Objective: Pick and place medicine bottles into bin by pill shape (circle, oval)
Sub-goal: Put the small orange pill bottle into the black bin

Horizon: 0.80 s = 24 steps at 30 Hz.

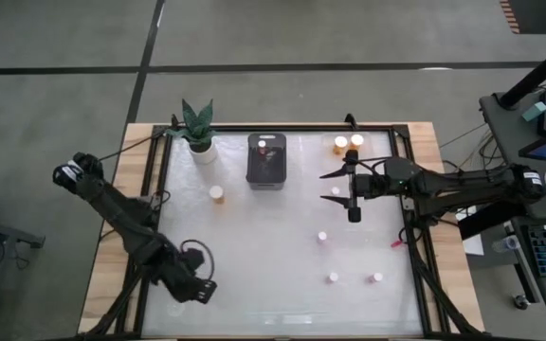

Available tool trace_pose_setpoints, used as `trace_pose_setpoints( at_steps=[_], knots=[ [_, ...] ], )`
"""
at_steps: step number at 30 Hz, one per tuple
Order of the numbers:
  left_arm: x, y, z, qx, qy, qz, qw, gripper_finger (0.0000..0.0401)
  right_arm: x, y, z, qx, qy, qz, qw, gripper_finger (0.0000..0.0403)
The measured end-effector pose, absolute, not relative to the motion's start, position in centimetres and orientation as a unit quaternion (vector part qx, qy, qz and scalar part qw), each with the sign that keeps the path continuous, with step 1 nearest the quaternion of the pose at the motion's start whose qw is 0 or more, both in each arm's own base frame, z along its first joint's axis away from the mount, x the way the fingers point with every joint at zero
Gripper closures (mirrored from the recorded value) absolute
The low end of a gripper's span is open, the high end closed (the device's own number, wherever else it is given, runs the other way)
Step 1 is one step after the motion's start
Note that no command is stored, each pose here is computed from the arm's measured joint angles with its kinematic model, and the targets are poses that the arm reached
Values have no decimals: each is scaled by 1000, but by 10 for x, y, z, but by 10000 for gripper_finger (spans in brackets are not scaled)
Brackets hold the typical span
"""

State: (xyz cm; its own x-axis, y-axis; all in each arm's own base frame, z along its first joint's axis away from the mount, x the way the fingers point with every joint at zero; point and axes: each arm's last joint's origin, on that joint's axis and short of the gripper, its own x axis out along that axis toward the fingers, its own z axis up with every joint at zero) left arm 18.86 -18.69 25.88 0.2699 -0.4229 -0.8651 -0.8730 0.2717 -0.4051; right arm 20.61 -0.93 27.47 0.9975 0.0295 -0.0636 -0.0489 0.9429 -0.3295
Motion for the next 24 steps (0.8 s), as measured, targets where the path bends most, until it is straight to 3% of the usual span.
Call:
trace_pose_setpoints(
  at_steps=[4, 8, 18, 24],
  knots=[
    [171, -184, 254, -551, 581, 286, 526, 347, 206, -9, 275, -168, 29, 20, 985, 171],
    [163, -179, 251, -525, 586, 327, 523, 348, 206, -9, 275, -168, 29, 20, 985, 170],
    [160, -174, 247, -503, 583, 350, 533, 345, 206, -9, 274, -169, 30, 20, 985, 170],
    [159, -171, 242, -492, 575, 357, 548, 303, 206, -9, 274, -169, 30, 20, 985, 170]
  ],
)
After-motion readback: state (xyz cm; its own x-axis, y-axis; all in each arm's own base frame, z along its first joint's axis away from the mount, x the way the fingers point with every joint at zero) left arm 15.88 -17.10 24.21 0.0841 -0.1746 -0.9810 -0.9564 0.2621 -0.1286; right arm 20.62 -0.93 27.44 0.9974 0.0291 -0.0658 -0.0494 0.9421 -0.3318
